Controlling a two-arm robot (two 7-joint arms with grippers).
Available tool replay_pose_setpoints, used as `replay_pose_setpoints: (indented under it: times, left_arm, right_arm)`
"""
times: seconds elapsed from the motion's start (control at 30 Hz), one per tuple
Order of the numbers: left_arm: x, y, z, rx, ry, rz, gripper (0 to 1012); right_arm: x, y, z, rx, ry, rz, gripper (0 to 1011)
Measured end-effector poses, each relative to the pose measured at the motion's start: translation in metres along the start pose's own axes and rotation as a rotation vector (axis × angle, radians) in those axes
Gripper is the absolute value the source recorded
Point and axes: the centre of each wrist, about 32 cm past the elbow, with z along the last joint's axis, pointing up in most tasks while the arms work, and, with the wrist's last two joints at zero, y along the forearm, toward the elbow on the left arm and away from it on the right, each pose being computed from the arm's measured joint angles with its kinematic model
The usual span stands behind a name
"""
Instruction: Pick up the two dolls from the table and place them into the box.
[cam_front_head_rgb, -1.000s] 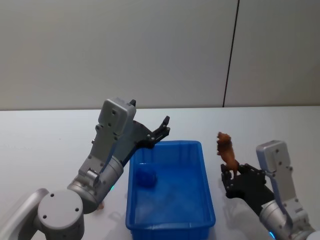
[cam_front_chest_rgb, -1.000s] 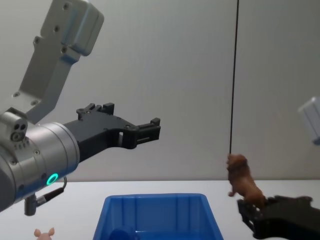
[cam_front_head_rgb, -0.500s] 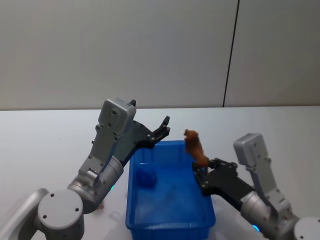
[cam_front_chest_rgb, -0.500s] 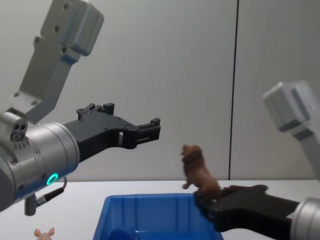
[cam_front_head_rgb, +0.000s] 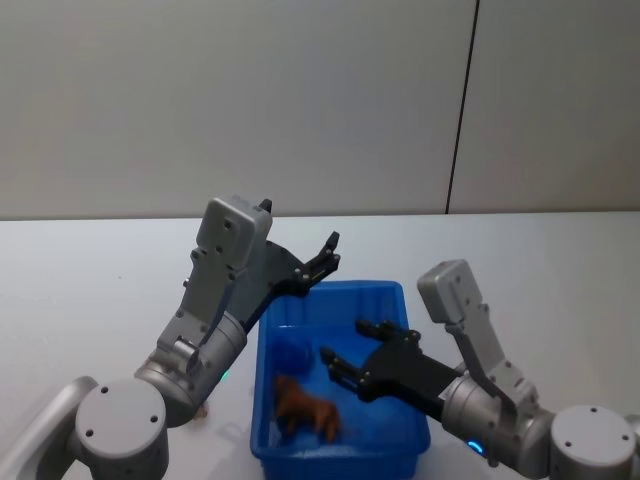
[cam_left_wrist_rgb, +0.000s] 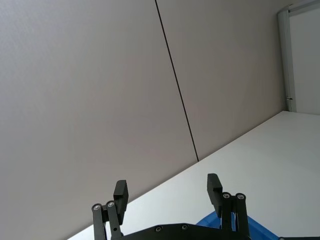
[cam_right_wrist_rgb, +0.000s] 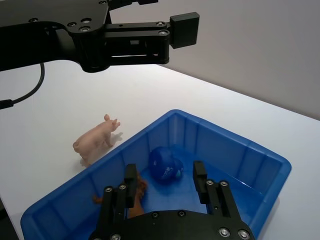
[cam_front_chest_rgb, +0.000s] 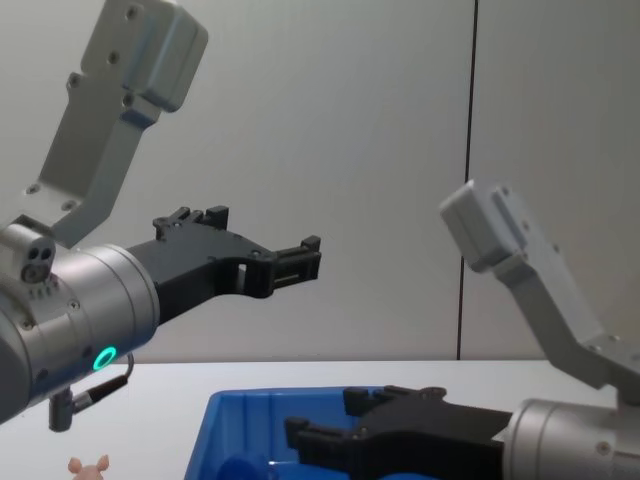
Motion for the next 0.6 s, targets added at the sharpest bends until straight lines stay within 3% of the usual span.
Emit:
replay_pose_setpoints:
  times: [0.23,0.4,0.6]
  left_arm:
    - [0.0,0.0,0.0,0.0,0.0,0.0,1001]
    - [0.0,0.0,0.0,0.0,0.0,0.0,1001]
    - [0.0,0.0,0.0,0.0,0.0,0.0,1001]
  right_arm:
    - [0.0007,0.0063,0.0003,0.008,0.002,0.011,861]
    - [-0.0004,0.0056,0.0003,0.029,-0.016,-0.023,984]
    - [-0.0033,0.0003,-0.0003,0.055,-0.038,-0.08,1001]
